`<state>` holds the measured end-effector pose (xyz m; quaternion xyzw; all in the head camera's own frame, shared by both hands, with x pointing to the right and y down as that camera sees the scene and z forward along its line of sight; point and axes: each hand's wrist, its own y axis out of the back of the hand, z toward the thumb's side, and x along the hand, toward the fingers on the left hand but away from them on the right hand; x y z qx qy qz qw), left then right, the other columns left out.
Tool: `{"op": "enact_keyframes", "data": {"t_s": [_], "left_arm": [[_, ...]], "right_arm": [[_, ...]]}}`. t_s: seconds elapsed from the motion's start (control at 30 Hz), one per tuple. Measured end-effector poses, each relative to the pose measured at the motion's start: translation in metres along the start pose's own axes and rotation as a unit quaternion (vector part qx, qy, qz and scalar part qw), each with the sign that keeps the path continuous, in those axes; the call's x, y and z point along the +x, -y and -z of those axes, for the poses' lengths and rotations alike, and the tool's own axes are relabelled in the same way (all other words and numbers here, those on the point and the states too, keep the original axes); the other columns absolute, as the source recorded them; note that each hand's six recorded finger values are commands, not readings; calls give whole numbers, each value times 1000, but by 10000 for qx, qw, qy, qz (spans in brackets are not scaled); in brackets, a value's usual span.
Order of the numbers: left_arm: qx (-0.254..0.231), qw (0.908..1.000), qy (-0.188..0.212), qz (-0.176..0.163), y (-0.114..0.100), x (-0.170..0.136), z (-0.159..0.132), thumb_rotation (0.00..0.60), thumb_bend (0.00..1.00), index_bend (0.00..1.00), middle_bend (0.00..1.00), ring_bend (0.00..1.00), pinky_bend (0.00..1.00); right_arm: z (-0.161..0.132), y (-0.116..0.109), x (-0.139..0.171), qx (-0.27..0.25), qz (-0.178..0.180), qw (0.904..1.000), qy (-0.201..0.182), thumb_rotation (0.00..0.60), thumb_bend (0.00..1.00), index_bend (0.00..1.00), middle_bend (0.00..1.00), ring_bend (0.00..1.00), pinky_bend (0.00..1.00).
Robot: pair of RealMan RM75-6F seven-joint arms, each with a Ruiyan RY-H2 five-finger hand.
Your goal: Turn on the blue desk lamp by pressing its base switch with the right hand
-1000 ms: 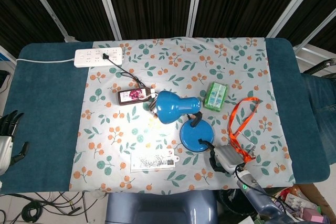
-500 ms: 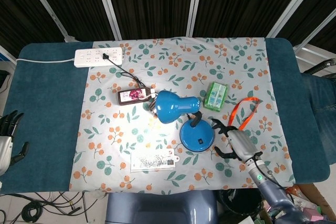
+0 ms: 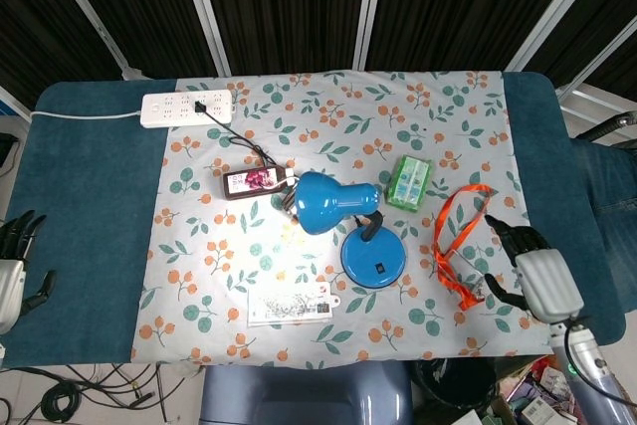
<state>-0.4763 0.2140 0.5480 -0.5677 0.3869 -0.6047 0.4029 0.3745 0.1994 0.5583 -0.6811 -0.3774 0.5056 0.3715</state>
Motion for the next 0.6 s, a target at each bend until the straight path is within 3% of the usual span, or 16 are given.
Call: {"op": "enact_keyframes", "data": {"t_s": [0.1,0.27,0.6], "left_arm": [[15,10000,2,-2,0,0,0,600,371,70,43,67,0],[13,10000,-10,-12,0,0,1,600,371,70,42,67,0],[5,10000,-8,64,1,0,1,600,371,69,43,67,0]], "right_arm": [[14,11,21,373,-109,9990,199,600,258,0,124,196,160],[25,21,41,474,-60,9979,436,600,235,0,109,190,160],[32,18,45,584,318,9965,497,600,233,0,105,185,160]]}}
